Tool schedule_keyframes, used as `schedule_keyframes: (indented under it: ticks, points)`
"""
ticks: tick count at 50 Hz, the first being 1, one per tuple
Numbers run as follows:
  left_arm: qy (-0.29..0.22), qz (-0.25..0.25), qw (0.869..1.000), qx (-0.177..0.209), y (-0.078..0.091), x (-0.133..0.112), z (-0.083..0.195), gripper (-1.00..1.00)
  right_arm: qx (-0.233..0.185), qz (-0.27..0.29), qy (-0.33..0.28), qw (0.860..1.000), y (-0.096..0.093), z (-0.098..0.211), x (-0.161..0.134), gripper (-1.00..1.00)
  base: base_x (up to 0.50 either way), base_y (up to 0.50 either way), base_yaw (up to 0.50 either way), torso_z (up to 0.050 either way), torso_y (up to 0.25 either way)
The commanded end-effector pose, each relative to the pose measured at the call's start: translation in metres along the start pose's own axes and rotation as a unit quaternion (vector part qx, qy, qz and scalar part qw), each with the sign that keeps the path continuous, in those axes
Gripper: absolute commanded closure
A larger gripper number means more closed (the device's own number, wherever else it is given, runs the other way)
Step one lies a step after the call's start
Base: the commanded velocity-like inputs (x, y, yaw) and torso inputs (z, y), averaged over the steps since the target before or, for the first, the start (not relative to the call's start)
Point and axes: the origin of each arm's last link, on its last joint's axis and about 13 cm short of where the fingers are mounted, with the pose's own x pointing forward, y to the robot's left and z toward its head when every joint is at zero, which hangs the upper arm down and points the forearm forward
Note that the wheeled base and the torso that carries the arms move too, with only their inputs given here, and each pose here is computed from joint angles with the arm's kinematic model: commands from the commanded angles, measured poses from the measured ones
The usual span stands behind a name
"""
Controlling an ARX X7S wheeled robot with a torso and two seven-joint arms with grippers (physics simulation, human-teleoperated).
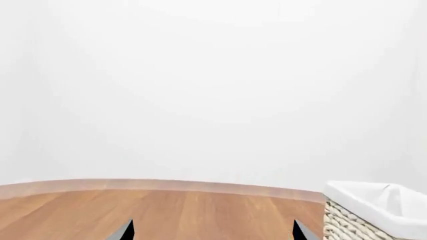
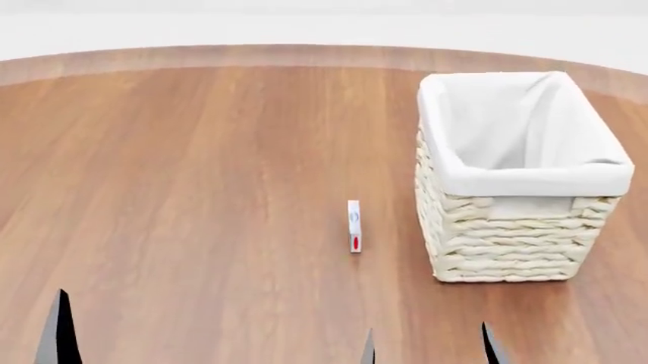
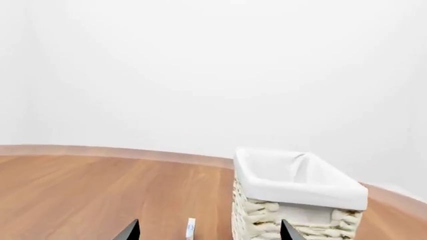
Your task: Pick up the tomato sauce, and put it in the basket.
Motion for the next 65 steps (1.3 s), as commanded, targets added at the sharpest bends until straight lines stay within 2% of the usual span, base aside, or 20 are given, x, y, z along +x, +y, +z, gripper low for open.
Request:
schedule_keyframes:
  ticks: [1,15,16,28,41,52,56,65]
  points:
    - [0.001,0.0,1.0,-0.002,0.001,0.0,0.0,-1.0,-0.002,0.0,0.001,1.0,0.0,0.0,0.001,-1.0,0.5,0.0,0.0,0.0,0.0]
    - [0.005,0.0,1.0,-0.003,0.001,0.0,-0.004,-1.0,-0.008,-0.006,0.009,1.0,0.002,-0.005,0.001,-1.0,0.5,0.0,0.0,0.0,0.0]
    - [0.006,0.001,1.0,-0.004,0.001,0.0,-0.005,-1.0,-0.005,-0.019,0.013,1.0,0.001,-0.006,0.003,-1.0,0.0,0.0,0.0,0.0,0.0]
    - [0.008,0.002,1.0,-0.004,0.002,-0.002,-0.006,-1.0,-0.006,-0.013,0.016,1.0,0.002,-0.009,-0.002,-1.0,0.0,0.0,0.0,0.0,0.001]
    - [0.013,0.004,1.0,-0.001,0.004,-0.002,-0.013,-1.0,-0.025,-0.019,0.015,0.999,0.0,-0.009,-0.047,-1.0,0.0,0.0,0.0,0.0,0.0]
    - [0.015,0.006,1.0,0.0,0.005,-0.002,-0.014,-1.0,-0.012,-0.026,0.033,0.999,-0.003,-0.036,-0.08,-1.0,0.0,0.0,0.0,0.0,0.0]
    - [0.017,0.002,1.0,-0.005,0.004,-0.003,-0.015,-1.0,-0.007,-0.022,0.051,0.998,0.0,-0.056,-0.093,-1.0,0.0,0.0,0.0,0.0,0.0]
    - [0.02,0.002,1.0,-0.002,0.004,-0.003,-0.018,-1.0,-0.004,-0.018,0.078,0.997,0.005,-0.075,-0.103,-1.0,0.0,0.0,0.0,0.0,0.0]
